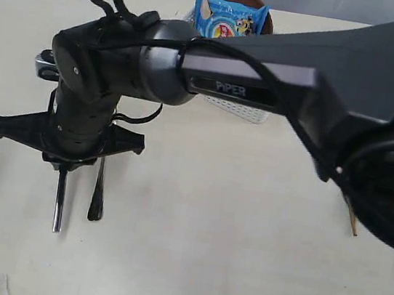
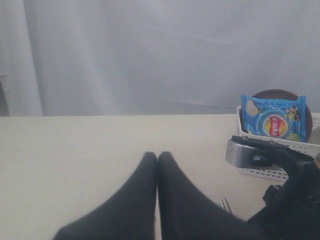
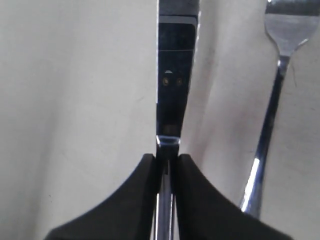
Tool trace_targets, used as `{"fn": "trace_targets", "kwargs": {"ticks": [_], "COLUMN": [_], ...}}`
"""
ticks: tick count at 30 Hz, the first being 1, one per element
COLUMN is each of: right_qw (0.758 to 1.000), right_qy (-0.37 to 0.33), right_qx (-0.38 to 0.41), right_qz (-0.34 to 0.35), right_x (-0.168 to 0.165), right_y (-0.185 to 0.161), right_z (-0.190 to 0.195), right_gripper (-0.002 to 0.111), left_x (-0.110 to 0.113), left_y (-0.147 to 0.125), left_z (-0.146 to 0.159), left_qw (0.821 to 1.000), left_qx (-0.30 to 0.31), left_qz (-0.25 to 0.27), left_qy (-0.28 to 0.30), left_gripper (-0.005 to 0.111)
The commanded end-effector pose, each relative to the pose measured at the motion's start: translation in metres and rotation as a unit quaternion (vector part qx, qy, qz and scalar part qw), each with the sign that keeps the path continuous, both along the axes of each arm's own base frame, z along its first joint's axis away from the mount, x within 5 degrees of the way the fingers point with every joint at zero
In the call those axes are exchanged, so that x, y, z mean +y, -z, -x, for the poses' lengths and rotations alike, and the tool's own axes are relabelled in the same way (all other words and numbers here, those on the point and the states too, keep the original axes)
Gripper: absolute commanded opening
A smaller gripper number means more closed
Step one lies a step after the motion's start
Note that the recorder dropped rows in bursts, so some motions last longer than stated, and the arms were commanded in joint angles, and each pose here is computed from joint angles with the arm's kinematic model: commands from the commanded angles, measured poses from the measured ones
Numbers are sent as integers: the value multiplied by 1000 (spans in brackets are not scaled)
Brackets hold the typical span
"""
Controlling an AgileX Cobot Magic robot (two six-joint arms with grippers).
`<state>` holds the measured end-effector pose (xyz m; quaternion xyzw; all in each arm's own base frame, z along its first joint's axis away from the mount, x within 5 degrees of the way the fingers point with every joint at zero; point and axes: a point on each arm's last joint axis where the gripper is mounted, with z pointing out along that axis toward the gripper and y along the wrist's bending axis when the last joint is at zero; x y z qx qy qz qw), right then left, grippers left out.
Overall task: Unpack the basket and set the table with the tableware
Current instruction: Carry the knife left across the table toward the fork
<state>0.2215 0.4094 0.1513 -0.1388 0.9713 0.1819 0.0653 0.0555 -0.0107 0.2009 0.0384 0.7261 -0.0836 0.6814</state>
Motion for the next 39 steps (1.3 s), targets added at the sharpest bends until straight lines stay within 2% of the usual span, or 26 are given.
{"fn": "trace_targets", "kwargs": {"ticks": [1,7,16,24,31,39], "right_qw": [999,993,994,995,996,997], "right_qy": [36,113,104,98,88,44], "right_qx": [7,-8,-12,-14,-20,-59], "right_qz": [-11,23,26,27,24,34], "right_x": [9,4,3,3,4,-4], "right_y": [4,14,14,14,10,-18], "right_z": [-6,-14,-14,-14,-14,-15], "right_gripper": [0,0,0,38,40,40], "left_x": [0,0,0,0,0,0], "left_y": [0,0,0,0,0,0], "left_z": [0,0,0,0,0,0], "left_qw": [1000,1000,1000,1000,1000,1000], "left_qx": [-4,-4,-4,-4,-4,-4], "left_qz": [0,0,0,0,0,0], "left_qy": [0,0,0,0,0,0], "left_gripper": [0,0,0,0,0,0]}}
